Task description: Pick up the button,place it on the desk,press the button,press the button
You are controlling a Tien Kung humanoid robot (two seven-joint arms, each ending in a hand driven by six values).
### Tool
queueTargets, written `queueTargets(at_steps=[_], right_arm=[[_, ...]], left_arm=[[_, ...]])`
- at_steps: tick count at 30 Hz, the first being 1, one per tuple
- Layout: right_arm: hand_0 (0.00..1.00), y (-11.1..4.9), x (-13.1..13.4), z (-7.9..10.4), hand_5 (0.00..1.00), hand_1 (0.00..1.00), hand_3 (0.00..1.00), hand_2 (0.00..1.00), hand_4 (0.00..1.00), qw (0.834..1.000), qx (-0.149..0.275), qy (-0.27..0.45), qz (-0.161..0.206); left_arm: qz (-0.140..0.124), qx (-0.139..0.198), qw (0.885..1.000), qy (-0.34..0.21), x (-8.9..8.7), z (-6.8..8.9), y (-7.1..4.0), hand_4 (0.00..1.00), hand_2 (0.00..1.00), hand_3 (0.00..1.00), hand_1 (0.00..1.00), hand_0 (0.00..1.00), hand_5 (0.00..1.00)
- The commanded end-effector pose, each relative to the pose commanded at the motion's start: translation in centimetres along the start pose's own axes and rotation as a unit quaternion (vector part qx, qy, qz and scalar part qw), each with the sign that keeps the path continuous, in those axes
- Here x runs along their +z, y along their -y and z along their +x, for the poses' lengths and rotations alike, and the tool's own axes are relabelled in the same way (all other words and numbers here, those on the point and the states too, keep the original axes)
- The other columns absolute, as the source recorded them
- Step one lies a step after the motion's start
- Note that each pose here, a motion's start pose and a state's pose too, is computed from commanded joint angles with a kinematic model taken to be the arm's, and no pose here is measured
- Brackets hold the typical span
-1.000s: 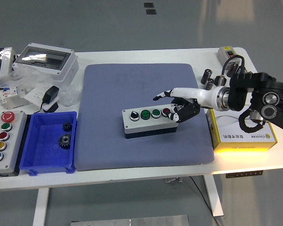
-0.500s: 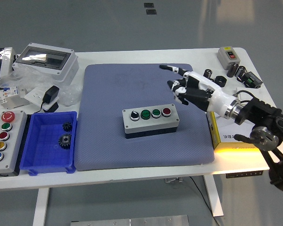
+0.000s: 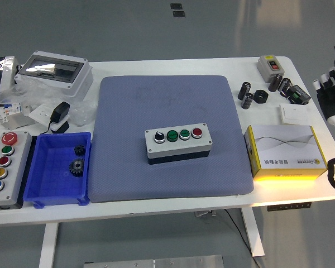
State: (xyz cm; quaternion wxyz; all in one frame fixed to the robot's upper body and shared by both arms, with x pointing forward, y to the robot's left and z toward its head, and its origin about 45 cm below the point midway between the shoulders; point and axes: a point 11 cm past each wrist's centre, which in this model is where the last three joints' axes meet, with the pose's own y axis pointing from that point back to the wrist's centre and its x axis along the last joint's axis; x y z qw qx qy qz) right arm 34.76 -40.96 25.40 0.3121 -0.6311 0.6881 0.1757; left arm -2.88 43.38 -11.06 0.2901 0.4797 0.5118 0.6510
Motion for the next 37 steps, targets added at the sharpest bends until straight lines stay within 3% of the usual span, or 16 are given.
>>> queueTargets(at_steps=[2, 3, 8, 9, 14, 15, 20, 21, 37], right_arm=[[0.002, 0.0, -0.2, 0.2, 0.131, 0.081, 0.74, 0.238, 0.475, 1.0, 0.001, 0.003, 0.005], [0.172, 0.0, -0.3, 0.2, 0.124, 0.346, 0.732, 0.522, 0.488, 1.0, 0.0, 0.004, 0.005], [0.172, 0.0, -0.1, 0.0, 0.124, 0.346, 0.732, 0.522, 0.488, 1.0, -0.009, 0.002, -0.001], [0.796, 0.0, -0.1, -0.1, 0.403, 0.841, 0.891, 0.867, 0.709, 1.0, -0.011, 0.003, -0.003], [0.796, 0.0, 0.2, -0.2, 0.403, 0.841, 0.891, 0.867, 0.709, 1.0, -0.018, 0.005, -0.009], [0.928, 0.0, 0.3, -0.2, 0.498, 0.897, 0.906, 0.901, 0.759, 1.0, -0.019, 0.005, -0.01], [0.928, -0.1, 0.5, -0.2, 0.498, 0.897, 0.906, 0.901, 0.759, 1.0, -0.022, 0.006, -0.015], [0.944, -0.1, 0.6, -0.2, 0.547, 0.897, 0.896, 0.89, 0.785, 1.0, -0.022, 0.007, -0.016], [0.941, -0.2, 3.4, -1.8, 0.565, 0.888, 0.88, 0.865, 0.795, 0.997, -0.05, 0.009, -0.055]], left_arm=[[0.0, 0.0, 1.0, -0.001, 0.0, 0.0, 0.0, 0.829, 0.62, 0.691, 0.629, 0.657, 0.249], [0.001, -0.001, 1.0, -0.001, -0.1, 0.0, 0.0, 0.827, 0.62, 0.691, 0.629, 0.657, 0.252], [0.002, 0.0, 1.0, -0.001, -0.1, 0.1, 0.0, 0.827, 0.62, 0.691, 0.629, 0.657, 0.252], [0.002, 0.0, 1.0, -0.001, -0.1, 0.1, 0.0, 0.825, 0.62, 0.689, 0.63, 0.657, 0.252], [0.001, 0.001, 1.0, -0.002, 0.0, 0.1, 0.0, 0.825, 0.62, 0.689, 0.63, 0.657, 0.252], [0.001, 0.001, 1.0, -0.002, 0.0, 0.2, 0.0, 0.824, 0.62, 0.689, 0.63, 0.657, 0.253], [-0.001, 0.003, 1.0, -0.003, 0.1, 0.3, 0.0, 0.824, 0.62, 0.689, 0.63, 0.657, 0.253], [-0.001, 0.003, 1.0, -0.003, 0.1, 0.3, 0.0, 0.823, 0.62, 0.69, 0.631, 0.657, 0.25], [0.003, 0.001, 1.0, -0.006, -0.4, 0.2, 0.0, 0.823, 0.62, 0.69, 0.63, 0.656, 0.252]])
